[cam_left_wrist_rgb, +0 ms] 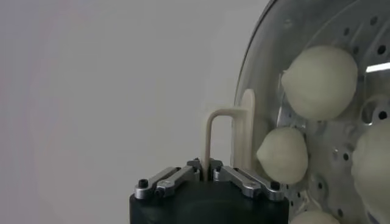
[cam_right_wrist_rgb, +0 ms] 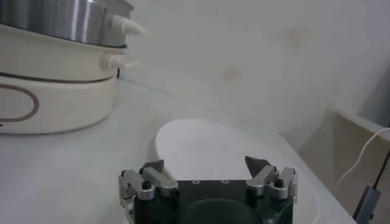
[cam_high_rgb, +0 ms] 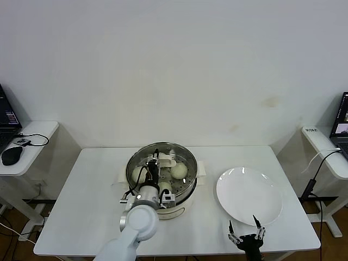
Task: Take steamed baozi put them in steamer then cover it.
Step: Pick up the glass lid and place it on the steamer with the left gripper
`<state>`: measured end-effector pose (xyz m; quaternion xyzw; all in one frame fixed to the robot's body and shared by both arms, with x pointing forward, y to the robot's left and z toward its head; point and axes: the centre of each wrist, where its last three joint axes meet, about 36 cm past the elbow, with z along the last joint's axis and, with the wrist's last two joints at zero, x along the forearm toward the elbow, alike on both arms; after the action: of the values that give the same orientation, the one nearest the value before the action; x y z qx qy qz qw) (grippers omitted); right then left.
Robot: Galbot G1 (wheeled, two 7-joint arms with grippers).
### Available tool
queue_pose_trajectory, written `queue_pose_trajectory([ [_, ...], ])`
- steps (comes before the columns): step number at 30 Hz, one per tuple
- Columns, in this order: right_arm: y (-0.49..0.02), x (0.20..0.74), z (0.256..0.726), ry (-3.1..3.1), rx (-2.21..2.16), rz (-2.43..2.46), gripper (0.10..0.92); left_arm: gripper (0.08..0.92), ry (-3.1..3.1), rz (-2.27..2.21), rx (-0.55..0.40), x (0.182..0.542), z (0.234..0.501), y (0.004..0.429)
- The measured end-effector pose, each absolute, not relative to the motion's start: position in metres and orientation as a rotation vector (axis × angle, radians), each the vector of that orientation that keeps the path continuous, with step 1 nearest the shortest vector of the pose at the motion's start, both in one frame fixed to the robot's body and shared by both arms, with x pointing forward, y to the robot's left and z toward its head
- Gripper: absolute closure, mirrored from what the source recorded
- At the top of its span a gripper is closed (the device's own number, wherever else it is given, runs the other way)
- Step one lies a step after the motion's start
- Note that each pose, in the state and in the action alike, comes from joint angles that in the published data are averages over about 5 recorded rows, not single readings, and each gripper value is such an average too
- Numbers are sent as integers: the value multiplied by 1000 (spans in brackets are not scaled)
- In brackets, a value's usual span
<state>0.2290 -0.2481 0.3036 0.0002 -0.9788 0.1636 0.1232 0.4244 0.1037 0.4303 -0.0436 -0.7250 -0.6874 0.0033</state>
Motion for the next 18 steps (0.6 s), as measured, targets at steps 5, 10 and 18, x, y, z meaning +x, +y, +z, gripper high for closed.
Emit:
queue_pose_trajectory([
  [5, -248, 229, 304, -2858, 4, 476, 200, 807, -2271, -2162, -126, 425, 429, 105],
  [10, -245, 230, 304, -2859, 9, 470, 200, 674, -2277, -2170, -117, 423, 430, 109],
  [18, -245, 229, 303, -2858, 10, 472, 200, 440, -2310, -2159, -113, 408, 434, 119],
])
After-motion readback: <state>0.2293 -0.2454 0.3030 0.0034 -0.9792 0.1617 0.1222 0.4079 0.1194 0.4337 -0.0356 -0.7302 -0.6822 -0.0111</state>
